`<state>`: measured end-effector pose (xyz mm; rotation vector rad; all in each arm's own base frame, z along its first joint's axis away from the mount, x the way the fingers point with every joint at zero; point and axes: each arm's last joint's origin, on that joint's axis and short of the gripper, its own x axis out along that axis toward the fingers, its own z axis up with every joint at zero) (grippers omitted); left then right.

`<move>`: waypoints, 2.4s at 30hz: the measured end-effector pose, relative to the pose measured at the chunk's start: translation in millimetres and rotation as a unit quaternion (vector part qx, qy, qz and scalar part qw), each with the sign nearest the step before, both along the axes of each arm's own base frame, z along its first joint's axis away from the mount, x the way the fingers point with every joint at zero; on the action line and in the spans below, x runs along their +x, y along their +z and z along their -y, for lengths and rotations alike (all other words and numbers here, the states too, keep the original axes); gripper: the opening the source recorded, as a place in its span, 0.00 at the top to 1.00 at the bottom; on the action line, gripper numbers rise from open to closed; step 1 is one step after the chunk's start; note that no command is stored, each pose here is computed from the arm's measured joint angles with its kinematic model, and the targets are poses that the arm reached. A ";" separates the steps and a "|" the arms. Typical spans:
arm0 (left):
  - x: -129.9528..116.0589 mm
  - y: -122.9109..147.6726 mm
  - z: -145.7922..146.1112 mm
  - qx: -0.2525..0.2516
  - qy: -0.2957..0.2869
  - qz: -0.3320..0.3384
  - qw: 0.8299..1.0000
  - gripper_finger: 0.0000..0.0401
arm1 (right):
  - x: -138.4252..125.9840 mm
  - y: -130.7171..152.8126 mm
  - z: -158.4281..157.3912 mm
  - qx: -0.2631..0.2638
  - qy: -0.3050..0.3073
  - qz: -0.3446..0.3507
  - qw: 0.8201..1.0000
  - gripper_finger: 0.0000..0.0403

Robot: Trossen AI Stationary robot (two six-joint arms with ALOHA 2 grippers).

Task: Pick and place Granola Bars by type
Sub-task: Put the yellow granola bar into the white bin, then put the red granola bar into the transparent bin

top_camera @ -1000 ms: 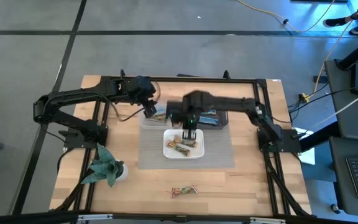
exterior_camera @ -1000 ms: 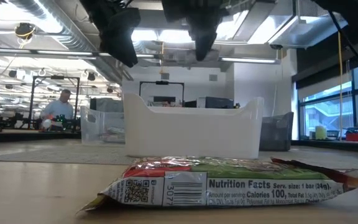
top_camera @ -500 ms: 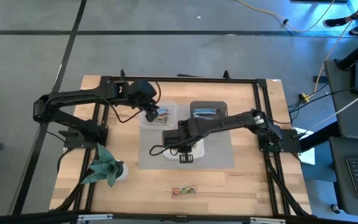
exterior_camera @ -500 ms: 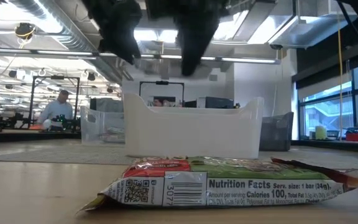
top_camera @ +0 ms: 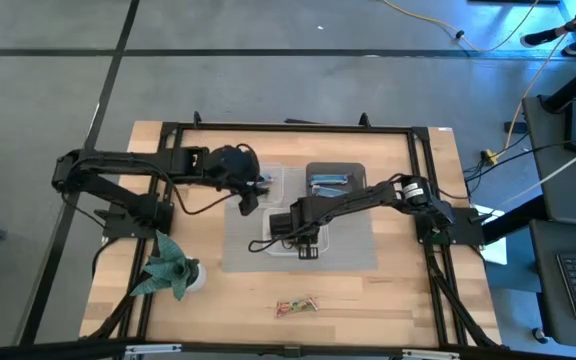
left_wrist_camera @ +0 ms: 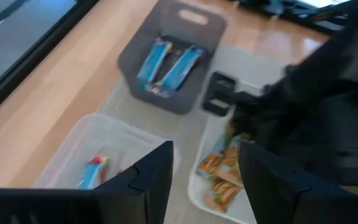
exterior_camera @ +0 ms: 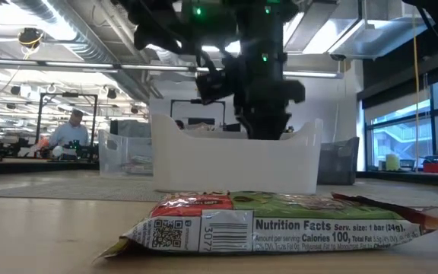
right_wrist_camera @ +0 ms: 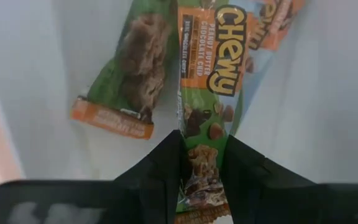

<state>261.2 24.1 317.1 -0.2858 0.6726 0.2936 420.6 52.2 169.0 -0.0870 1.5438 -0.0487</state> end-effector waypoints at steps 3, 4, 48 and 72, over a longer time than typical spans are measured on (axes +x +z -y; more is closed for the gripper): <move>2.5 2.3 7.9 0.001 -0.015 0.015 1.000 0.57 | -3.1 -5.3 0.4 -0.001 0.002 -0.010 1.000 0.75; 3.0 2.8 10.2 0.001 -0.020 0.019 1.000 0.57 | -3.3 -5.6 0.4 -0.001 0.001 -0.011 1.000 0.75; 3.9 3.3 20.9 -0.043 -0.041 0.027 0.998 0.57 | -19.1 140.2 2.9 0.029 0.043 0.119 0.992 0.43; 8.1 13.3 61.7 -0.023 -0.129 0.085 0.988 0.57 | -216.7 161.1 9.1 -0.003 -0.099 0.333 0.938 0.43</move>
